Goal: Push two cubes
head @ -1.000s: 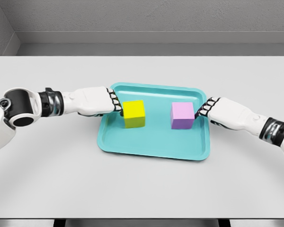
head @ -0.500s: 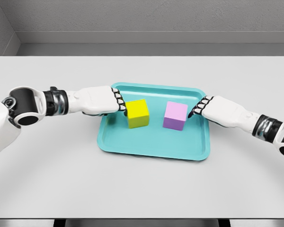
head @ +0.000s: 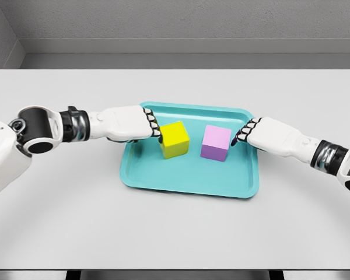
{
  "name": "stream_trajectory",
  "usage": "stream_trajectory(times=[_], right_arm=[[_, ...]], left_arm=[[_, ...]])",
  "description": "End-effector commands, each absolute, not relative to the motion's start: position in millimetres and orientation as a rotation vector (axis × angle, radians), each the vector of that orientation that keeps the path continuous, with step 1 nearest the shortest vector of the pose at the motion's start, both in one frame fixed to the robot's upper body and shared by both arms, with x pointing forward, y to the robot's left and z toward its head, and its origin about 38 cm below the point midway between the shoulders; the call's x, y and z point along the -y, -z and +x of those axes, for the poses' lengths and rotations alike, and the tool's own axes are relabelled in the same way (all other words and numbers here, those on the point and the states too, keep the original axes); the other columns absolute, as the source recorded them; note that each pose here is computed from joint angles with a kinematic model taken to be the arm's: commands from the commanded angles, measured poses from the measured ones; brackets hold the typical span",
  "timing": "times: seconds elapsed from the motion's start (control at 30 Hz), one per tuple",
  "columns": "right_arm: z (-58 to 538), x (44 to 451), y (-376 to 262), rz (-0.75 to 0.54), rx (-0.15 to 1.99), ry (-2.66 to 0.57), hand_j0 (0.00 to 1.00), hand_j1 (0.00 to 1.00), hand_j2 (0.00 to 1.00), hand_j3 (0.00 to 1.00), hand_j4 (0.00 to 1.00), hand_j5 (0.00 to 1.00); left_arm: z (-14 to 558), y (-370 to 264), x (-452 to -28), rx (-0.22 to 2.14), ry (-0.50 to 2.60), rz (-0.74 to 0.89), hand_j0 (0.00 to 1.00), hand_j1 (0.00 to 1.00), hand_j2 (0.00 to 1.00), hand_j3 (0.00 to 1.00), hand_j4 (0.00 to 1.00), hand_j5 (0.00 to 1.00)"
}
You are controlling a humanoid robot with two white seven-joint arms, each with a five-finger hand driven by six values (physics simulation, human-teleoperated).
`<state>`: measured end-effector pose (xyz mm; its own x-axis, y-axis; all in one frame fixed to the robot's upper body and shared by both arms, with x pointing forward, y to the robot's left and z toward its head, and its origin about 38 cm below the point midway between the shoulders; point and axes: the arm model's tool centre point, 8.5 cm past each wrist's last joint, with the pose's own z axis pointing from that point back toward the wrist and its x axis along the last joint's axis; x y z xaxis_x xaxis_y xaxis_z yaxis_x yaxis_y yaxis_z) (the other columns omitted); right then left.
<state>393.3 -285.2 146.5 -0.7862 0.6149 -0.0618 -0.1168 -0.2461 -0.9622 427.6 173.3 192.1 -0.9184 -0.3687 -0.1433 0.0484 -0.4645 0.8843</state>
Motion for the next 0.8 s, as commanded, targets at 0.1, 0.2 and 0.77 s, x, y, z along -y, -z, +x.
stream_trajectory(times=[0.1,0.2,0.77], right_arm=[[391.9,282.1,-148.5,-0.563,1.552,-2.073,0.64,0.64,0.64,0.64,0.64,0.64],[390.2,286.0,-157.7,-0.589,1.550,-2.095,0.64,0.64,0.64,0.64,0.64,0.64],[387.9,278.3,-157.4,-0.567,1.487,-2.171,0.63,0.63,0.63,0.63,0.63,0.63]], left_arm=[[428.1,-192.6,-168.9,1.472,2.447,0.456,0.71,0.71,0.71,0.71,0.71,0.71],[428.1,-193.2,-165.7,1.480,2.447,0.452,0.71,0.71,0.71,0.71,0.71,0.71],[447.0,-181.8,-188.1,1.394,2.390,0.453,0.71,0.71,0.71,0.71,0.71,0.71]])
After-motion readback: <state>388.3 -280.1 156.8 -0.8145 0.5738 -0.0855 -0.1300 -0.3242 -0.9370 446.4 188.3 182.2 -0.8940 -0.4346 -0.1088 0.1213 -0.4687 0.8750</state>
